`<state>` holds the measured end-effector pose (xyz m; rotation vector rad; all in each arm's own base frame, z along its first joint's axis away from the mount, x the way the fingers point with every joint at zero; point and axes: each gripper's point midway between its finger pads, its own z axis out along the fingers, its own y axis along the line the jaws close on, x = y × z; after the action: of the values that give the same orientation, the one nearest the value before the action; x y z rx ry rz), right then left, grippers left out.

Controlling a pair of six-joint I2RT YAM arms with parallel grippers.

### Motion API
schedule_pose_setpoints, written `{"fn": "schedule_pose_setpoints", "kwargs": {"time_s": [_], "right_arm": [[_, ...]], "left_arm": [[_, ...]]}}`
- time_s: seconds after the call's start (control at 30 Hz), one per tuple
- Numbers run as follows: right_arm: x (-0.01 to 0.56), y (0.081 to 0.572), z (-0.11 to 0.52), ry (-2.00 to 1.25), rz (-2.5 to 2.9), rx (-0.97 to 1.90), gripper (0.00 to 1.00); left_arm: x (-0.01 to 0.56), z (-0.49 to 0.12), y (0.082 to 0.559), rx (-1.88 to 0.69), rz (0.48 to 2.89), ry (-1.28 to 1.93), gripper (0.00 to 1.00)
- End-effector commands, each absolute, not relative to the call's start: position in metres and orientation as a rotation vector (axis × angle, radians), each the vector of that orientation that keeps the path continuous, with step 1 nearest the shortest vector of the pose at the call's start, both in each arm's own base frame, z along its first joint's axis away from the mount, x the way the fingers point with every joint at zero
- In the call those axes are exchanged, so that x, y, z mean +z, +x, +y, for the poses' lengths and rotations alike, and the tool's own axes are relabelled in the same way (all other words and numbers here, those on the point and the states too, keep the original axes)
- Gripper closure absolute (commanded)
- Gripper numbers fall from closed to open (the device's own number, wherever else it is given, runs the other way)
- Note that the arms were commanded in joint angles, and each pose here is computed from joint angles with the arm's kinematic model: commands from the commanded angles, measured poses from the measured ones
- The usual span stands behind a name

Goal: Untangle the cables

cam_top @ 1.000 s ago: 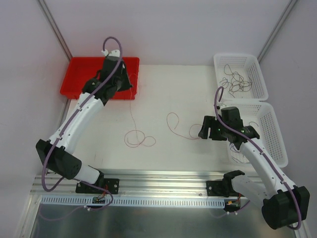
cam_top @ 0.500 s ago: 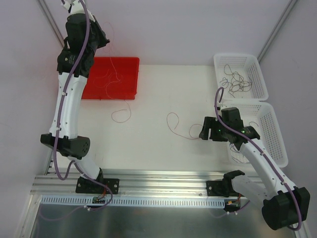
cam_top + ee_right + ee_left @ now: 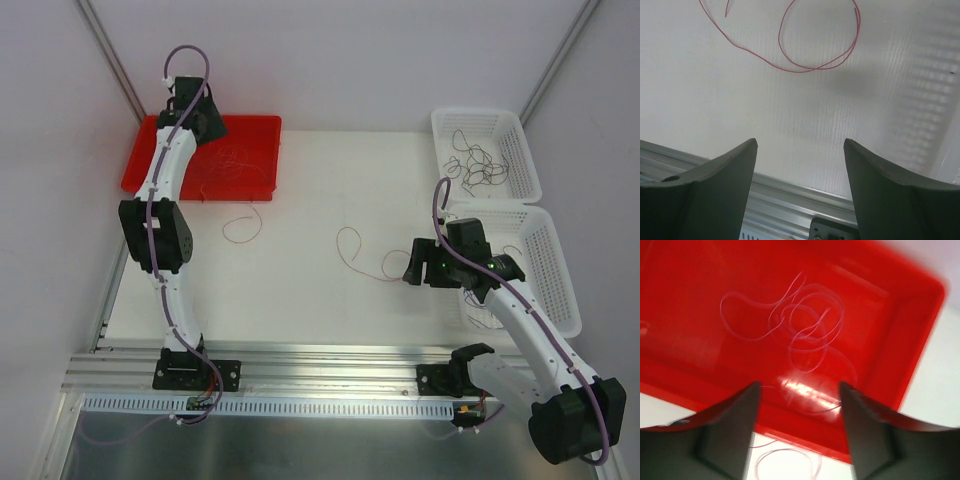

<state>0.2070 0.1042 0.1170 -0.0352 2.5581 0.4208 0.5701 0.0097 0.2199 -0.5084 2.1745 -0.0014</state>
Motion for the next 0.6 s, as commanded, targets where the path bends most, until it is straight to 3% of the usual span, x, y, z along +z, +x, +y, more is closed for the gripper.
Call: {"fn": "schedule_pose_setpoints", "kwargs": {"time_s": [0.0, 0.1, 0.13, 0.17, 0.23, 0.33, 0.57], "right_arm": [[0.128, 0.21, 0.104, -0.054, 2.523, 0.412, 0.26], [0.127, 0.21, 0.107, -0.052, 2.524, 0.431, 0.26], [0.125, 0.21, 0.107, -0.052, 2.526, 0.437, 0.26], [0.126, 0.21, 0.108, -0.05, 2.519, 0.444, 0.26], [0.123, 0.209, 0.108, -0.045, 2.521, 0.447, 0.26], [0.123, 0.207, 0.109, -0.046, 2.512, 0.458, 0.26], [0.123, 0.203, 0.107, -0.041, 2.506, 0.46, 0.26]], "left_arm": [[0.24, -0.005, 0.543, -0.097, 2.159, -0.534, 0.25], [0.225, -0.013, 0.509, -0.13, 2.206, -0.551, 0.09], [0.238, -0.016, 0.497, -0.153, 2.175, -0.562, 0.08], [0.211, -0.019, 0.48, -0.151, 2.235, -0.578, 0.07], [0.217, -0.027, 0.461, -0.197, 2.201, -0.617, 0.08], [0.17, -0.038, 0.423, -0.204, 2.273, -0.68, 0.11], [0.108, -0.058, 0.391, -0.184, 2.389, -0.71, 0.2]]}}
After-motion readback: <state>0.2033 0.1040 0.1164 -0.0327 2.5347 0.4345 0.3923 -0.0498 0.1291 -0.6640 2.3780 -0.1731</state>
